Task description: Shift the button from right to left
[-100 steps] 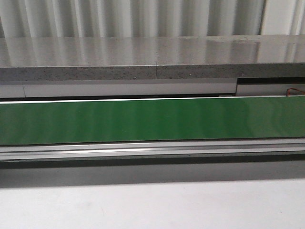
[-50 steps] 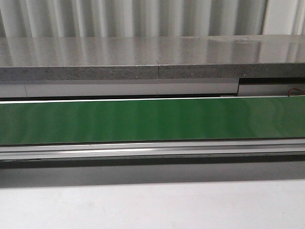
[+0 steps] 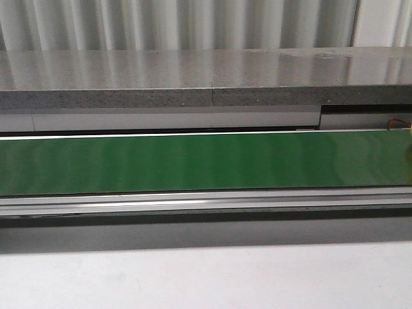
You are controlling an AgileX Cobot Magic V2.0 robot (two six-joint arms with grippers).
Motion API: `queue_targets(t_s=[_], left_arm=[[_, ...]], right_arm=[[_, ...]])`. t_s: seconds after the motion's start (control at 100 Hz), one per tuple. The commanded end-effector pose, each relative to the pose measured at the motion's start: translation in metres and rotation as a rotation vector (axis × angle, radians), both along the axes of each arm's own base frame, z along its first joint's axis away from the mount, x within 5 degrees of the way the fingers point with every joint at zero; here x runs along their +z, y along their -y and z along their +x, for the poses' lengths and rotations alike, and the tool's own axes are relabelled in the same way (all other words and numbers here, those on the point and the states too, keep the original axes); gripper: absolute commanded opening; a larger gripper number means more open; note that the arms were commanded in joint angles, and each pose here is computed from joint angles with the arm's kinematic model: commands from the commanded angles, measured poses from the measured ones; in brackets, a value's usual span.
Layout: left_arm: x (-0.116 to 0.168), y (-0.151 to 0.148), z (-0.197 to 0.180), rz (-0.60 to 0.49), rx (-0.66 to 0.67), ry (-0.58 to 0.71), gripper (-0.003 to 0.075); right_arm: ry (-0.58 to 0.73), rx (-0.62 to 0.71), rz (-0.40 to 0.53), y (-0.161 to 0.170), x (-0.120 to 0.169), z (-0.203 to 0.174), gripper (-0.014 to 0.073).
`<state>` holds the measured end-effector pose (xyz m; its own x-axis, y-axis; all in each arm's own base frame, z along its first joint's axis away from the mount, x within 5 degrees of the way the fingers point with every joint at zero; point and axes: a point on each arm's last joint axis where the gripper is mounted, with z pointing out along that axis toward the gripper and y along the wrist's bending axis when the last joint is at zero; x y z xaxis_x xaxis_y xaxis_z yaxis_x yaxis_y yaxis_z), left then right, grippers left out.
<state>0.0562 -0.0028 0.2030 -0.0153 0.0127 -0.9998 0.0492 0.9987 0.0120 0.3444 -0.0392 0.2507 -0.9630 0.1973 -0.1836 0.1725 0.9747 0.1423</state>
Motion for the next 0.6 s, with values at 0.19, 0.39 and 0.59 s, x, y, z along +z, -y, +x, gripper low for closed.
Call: queue_targets(t_s=[0.19, 0.39, 0.59], left_arm=[[-0.004, 0.000, -0.001, -0.012, 0.004, 0.070, -0.0020], [-0.004, 0.000, -0.001, -0.012, 0.004, 0.070, -0.0020], [-0.004, 0.000, -0.001, -0.012, 0.004, 0.070, -0.0020]], right_arm=[[0.224, 0.168, -0.026, -0.038, 0.069, -0.023, 0.0477], [0.264, 0.238, -0.022, -0.060, 0.082, -0.046, 0.0120], [0.344, 0.250, -0.030, -0.065, 0.086, -0.075, -0.0064]])
